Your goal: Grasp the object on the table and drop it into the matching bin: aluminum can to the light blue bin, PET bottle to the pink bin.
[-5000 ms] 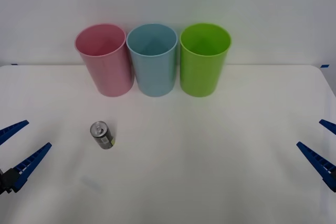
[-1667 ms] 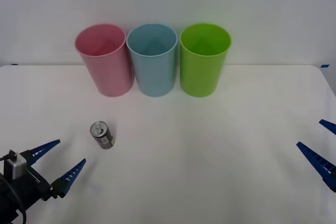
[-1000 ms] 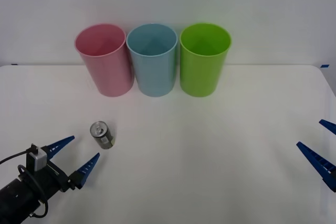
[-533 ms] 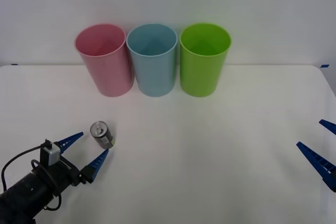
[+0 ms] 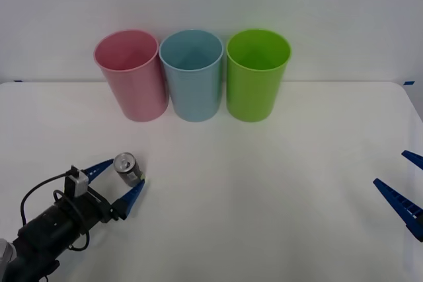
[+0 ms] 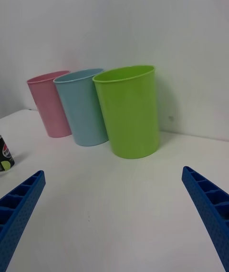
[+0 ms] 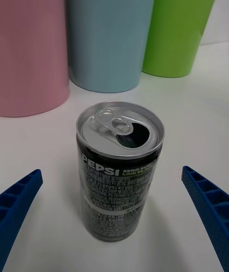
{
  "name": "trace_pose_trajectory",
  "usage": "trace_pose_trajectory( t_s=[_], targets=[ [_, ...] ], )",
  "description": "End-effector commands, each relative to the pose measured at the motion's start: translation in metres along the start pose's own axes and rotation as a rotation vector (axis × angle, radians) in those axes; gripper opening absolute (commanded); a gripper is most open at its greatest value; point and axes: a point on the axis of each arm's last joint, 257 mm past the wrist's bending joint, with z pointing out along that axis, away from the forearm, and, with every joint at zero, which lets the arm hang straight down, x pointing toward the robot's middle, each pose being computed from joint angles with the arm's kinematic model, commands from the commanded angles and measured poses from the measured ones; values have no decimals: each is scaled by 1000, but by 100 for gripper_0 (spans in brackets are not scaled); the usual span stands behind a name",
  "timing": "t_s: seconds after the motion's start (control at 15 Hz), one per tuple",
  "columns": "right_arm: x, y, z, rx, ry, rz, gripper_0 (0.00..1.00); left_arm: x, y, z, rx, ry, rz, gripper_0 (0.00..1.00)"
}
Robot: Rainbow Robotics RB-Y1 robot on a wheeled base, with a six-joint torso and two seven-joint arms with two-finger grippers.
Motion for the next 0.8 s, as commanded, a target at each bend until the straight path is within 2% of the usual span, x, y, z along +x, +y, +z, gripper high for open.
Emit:
trace_pose_trajectory(
  t_s=[0.07,0.33,0.8],
  targets=[
    [0,0,0,0,0,0,100,3,1,10,5,0,-2,100],
    [0,0,0,0,0,0,100,5,3,22,5,5,3,100],
    [0,0,0,0,0,0,100,6,-4,31,6,8,5,100]
  ],
)
